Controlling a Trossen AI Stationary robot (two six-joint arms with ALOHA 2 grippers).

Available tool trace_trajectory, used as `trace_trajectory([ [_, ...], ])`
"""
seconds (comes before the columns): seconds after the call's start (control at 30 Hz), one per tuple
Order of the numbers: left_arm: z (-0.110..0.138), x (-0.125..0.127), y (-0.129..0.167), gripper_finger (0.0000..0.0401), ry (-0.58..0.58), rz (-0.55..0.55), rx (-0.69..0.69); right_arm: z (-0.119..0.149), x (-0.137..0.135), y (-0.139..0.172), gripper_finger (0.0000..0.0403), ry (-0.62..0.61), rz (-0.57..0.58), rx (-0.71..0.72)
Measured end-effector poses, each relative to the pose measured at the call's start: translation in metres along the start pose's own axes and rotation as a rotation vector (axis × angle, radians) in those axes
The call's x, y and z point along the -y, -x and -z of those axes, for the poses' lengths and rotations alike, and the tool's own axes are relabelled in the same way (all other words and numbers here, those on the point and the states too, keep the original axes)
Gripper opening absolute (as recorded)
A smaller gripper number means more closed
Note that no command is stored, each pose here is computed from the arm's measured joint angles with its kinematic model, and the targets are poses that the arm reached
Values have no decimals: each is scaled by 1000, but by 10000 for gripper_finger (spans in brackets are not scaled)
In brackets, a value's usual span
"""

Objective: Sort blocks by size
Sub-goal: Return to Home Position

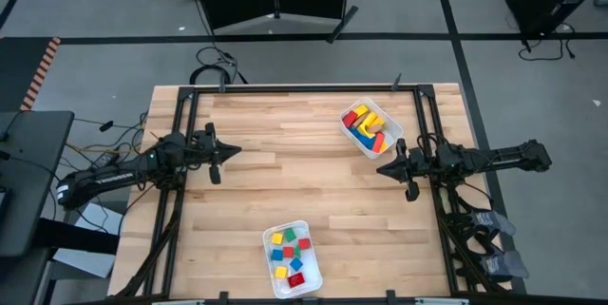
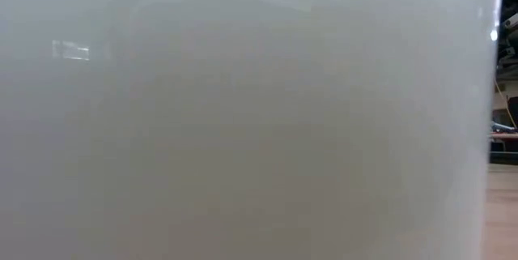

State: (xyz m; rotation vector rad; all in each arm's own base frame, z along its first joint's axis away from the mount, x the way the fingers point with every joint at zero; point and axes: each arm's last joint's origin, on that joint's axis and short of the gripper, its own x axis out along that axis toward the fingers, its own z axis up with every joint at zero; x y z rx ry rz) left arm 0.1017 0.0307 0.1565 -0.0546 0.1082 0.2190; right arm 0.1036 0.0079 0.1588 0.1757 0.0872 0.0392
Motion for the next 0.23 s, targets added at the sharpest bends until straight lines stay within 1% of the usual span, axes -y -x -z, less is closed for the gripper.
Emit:
trace_trajectory([
  [0.23, 0, 0, 0, 21, 0, 0, 0, 0, 0, 0, 29, 0, 0, 0],
])
